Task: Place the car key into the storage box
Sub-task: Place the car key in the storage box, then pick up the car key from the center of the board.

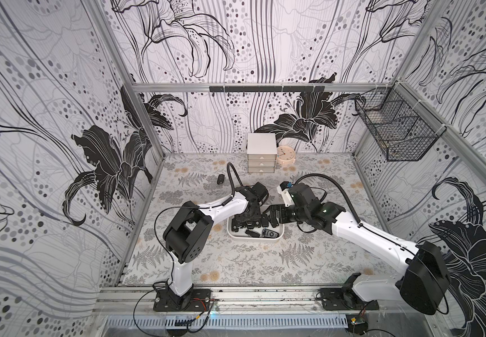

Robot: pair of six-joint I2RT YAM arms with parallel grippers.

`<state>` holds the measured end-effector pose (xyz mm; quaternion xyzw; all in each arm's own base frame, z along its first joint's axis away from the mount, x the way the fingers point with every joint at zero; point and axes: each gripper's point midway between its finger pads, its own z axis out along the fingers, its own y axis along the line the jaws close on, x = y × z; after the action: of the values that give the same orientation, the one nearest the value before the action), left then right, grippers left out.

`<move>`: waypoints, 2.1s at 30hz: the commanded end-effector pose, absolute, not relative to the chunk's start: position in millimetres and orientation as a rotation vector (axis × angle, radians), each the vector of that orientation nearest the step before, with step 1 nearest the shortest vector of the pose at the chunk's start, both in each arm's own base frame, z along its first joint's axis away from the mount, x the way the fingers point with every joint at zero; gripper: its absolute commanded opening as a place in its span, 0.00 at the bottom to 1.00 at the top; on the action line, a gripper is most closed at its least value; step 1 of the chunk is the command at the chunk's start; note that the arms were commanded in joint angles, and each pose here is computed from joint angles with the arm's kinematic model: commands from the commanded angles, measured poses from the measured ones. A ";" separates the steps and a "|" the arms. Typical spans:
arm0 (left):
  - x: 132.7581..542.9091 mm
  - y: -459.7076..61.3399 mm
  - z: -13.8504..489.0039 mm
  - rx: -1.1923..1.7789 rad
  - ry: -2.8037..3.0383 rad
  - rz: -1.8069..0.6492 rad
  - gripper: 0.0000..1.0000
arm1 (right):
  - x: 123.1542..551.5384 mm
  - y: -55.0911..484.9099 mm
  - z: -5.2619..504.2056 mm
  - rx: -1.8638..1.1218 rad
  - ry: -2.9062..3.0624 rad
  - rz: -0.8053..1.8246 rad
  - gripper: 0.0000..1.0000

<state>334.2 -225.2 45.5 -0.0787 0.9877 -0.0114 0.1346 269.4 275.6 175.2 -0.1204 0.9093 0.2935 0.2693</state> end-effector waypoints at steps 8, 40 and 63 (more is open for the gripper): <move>342.2 -218.5 56.5 -0.208 2.851 0.007 0.50 | 264.5 272.2 173.2 -0.334 2.463 0.770 1.00; 382.0 -131.4 129.5 -0.415 2.612 -0.123 0.99 | 307.2 308.2 198.8 -0.341 2.339 0.812 1.00; 498.7 -73.3 90.1 -0.324 2.525 -0.061 0.94 | 329.4 352.3 219.6 -0.373 2.109 0.757 1.00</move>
<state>467.4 -70.6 79.5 -0.1441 0.9559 -0.0181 0.2551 319.2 350.3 209.9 -0.1465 0.8639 0.3117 0.3675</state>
